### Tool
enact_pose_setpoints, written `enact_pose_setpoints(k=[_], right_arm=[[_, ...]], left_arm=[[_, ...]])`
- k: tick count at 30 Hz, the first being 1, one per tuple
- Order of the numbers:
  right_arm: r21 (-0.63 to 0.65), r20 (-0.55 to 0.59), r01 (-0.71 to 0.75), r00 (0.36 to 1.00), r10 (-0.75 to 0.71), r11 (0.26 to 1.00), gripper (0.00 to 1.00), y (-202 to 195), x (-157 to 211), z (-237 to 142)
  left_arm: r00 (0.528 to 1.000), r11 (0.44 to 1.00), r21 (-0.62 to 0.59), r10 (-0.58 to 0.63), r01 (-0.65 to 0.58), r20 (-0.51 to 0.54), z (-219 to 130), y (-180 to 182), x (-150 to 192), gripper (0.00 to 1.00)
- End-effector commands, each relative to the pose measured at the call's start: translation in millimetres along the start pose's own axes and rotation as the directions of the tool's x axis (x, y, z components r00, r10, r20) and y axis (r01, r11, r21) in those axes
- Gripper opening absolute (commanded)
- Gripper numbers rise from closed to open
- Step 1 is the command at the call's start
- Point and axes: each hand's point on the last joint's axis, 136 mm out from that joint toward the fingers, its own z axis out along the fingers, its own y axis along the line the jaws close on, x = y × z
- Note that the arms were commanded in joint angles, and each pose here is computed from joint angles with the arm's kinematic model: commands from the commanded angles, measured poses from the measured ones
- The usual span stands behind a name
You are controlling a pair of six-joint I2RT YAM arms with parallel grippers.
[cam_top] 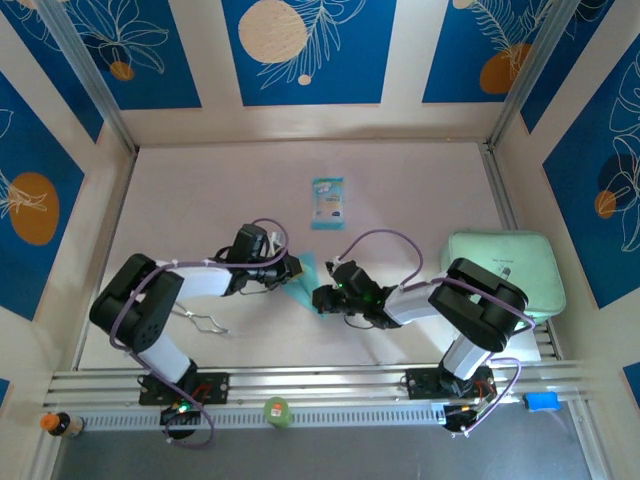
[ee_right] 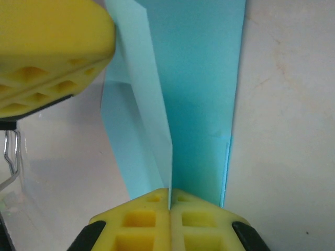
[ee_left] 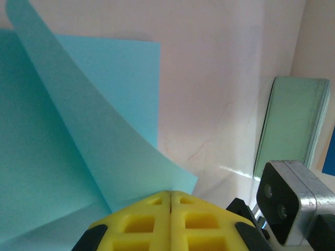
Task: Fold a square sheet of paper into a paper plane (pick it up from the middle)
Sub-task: Fourth fold the wing at the center of the table.
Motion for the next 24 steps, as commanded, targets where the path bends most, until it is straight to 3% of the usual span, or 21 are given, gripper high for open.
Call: enact_pose_setpoints(k=[1, 24], right_arm=[[0.009, -0.051, -0.055, 0.997, 0.055, 0.998, 0.05, -12, 13, 2], [0.041, -0.13, -0.133, 0.982, 0.137, 0.99, 0.09, -18, 20, 6]], left_arm=[[1.0, 0.999, 0.047, 0.025, -0.024, -0.018, 5, -13, 0, 0.06], [0.998, 1.0, 0.002, 0.018, -0.017, -0.053, 23, 9, 3, 0.05]])
